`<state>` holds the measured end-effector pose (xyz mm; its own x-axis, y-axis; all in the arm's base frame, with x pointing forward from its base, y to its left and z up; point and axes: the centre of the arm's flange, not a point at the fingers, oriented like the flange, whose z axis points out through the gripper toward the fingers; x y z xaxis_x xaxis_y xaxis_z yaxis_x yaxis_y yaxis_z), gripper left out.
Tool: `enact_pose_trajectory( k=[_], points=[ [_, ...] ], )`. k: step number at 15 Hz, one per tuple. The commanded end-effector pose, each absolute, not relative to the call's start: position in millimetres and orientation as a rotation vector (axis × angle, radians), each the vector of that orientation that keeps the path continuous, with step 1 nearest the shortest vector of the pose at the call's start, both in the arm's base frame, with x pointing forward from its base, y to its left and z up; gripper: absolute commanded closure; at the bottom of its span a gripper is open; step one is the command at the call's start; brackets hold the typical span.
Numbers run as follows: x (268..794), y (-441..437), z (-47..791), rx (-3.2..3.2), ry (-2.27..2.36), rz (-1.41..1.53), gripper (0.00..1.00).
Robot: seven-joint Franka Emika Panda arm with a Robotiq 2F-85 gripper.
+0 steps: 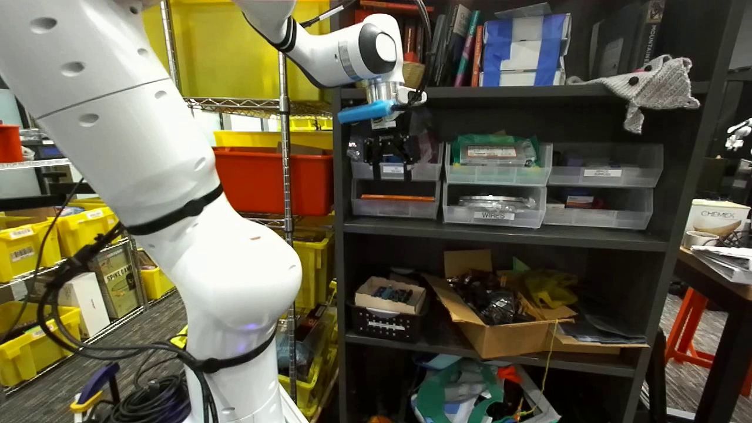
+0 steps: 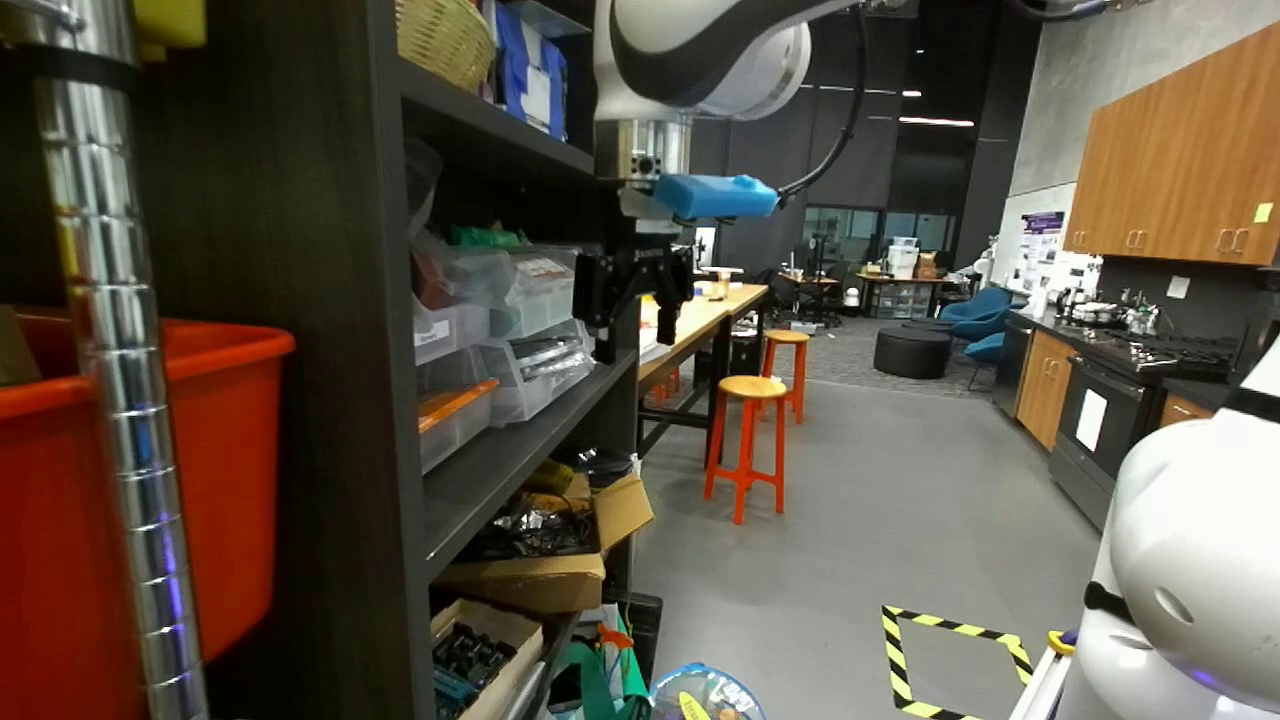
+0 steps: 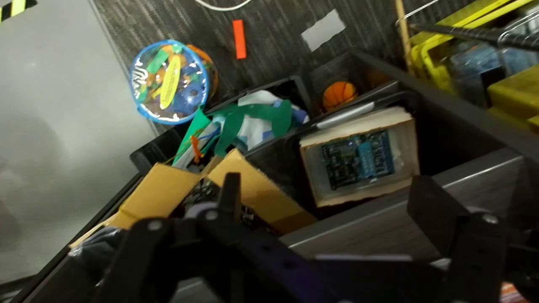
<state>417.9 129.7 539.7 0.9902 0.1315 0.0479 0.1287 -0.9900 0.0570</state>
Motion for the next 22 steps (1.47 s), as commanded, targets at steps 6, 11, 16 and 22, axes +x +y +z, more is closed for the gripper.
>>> enact_pose_trajectory(
  k=[6, 11, 16, 22],
  points=[
    [368.9, 68.6, 574.2, 3.406, 0.549, -0.391, 0.00],
    [330.9, 47.7, 604.6, 3.508, 0.902, -0.350, 0.00],
    [294.3, 73.6, 632.3, 3.386, 1.101, -0.109, 0.00],
    [289.5, 139.3, 665.5, 3.204, 1.166, 0.446, 0.00]
  ],
)
